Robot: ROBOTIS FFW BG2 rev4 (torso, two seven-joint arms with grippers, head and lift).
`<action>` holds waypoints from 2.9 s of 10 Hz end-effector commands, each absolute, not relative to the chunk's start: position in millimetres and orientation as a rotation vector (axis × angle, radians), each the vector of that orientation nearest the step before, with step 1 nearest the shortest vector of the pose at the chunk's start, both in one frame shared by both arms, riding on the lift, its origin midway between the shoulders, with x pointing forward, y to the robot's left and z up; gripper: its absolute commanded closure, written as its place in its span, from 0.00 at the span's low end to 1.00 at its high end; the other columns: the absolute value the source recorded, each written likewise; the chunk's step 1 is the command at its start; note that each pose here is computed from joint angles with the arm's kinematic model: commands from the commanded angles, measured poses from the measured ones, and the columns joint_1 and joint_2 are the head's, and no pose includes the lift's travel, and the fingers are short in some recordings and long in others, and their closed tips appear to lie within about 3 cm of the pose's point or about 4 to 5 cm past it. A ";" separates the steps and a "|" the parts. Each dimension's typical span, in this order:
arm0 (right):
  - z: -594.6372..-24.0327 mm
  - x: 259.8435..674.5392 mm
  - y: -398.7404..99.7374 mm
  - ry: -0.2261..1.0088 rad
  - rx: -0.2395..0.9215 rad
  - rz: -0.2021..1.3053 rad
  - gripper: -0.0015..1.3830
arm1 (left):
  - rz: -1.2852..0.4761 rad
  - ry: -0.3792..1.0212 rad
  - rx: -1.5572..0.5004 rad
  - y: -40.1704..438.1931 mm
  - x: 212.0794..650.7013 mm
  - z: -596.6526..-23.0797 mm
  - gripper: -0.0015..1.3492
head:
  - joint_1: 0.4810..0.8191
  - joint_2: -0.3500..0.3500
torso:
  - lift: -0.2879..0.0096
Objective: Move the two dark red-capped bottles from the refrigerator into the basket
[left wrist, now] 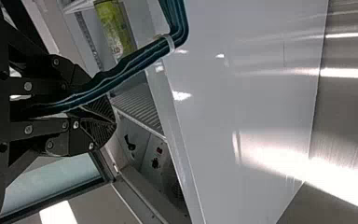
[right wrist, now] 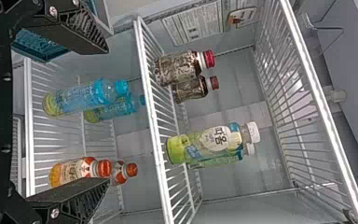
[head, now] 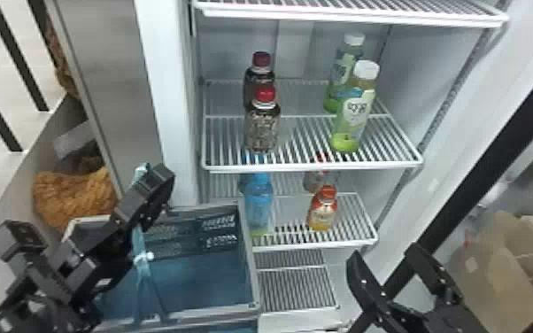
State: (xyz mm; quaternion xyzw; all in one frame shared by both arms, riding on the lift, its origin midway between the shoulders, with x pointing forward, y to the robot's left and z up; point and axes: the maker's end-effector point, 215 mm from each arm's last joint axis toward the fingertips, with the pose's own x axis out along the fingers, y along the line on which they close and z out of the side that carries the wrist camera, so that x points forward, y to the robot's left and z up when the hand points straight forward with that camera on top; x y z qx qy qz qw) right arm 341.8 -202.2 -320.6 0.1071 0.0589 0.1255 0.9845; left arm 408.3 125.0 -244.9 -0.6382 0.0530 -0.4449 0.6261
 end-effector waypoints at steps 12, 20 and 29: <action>-285.1 413.4 -161.9 0.034 0.182 0.353 0.09 | -1.026 0.129 -1.465 122.8 407.1 -245.3 0.89 | 0.63 0.40 | 0.85; -275.3 470.8 -133.5 0.066 0.098 0.402 0.09 | -1.029 0.135 -1.467 120.5 406.4 -245.7 0.89 | 0.63 0.46 | 0.85; -286.7 531.8 -82.0 0.080 0.064 0.477 0.09 | -1.028 0.135 -1.463 121.8 406.6 -246.0 0.89 | 0.63 0.57 | 0.85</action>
